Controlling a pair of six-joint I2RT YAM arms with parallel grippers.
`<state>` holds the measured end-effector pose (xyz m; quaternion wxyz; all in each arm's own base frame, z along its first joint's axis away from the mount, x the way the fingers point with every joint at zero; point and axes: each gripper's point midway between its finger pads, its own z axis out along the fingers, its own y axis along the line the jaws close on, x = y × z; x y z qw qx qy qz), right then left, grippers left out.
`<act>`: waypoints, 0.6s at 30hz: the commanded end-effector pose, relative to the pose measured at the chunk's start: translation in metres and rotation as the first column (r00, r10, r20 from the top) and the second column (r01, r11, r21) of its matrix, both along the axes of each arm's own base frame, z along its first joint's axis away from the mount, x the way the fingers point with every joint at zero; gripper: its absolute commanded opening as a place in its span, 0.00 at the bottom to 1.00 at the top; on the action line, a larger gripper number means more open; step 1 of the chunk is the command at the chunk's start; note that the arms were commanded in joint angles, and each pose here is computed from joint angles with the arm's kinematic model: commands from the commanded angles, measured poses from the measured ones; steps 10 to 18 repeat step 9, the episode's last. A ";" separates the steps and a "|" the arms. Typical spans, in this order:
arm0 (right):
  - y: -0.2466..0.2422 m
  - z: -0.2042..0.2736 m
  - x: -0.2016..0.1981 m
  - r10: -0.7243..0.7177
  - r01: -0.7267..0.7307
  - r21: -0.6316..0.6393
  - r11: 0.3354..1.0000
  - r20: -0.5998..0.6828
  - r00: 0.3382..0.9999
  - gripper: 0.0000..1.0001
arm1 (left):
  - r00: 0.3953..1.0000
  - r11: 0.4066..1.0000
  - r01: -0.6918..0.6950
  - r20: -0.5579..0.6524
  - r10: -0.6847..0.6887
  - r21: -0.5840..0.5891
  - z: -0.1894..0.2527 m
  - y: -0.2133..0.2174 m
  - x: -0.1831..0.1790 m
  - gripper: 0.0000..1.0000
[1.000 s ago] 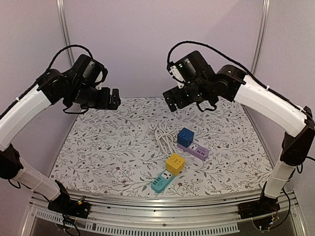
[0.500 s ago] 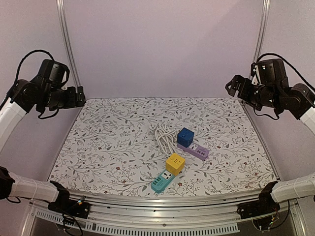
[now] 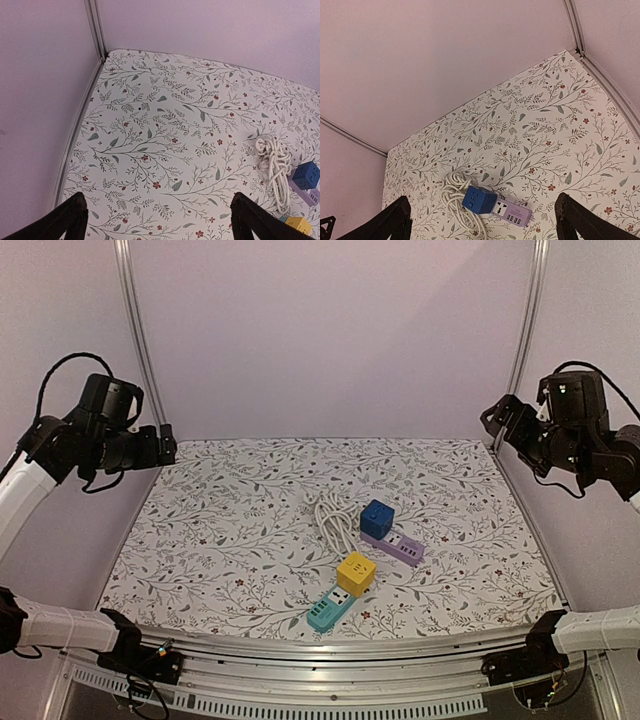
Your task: Insert the plug
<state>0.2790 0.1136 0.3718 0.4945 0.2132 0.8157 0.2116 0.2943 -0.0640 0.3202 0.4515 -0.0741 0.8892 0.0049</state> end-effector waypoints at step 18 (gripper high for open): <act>0.004 -0.003 0.007 0.015 -0.014 -0.020 1.000 0.028 1.000 0.99 | 1.000 1.000 -0.009 0.019 0.009 0.010 -0.005 0.005 0.002 0.99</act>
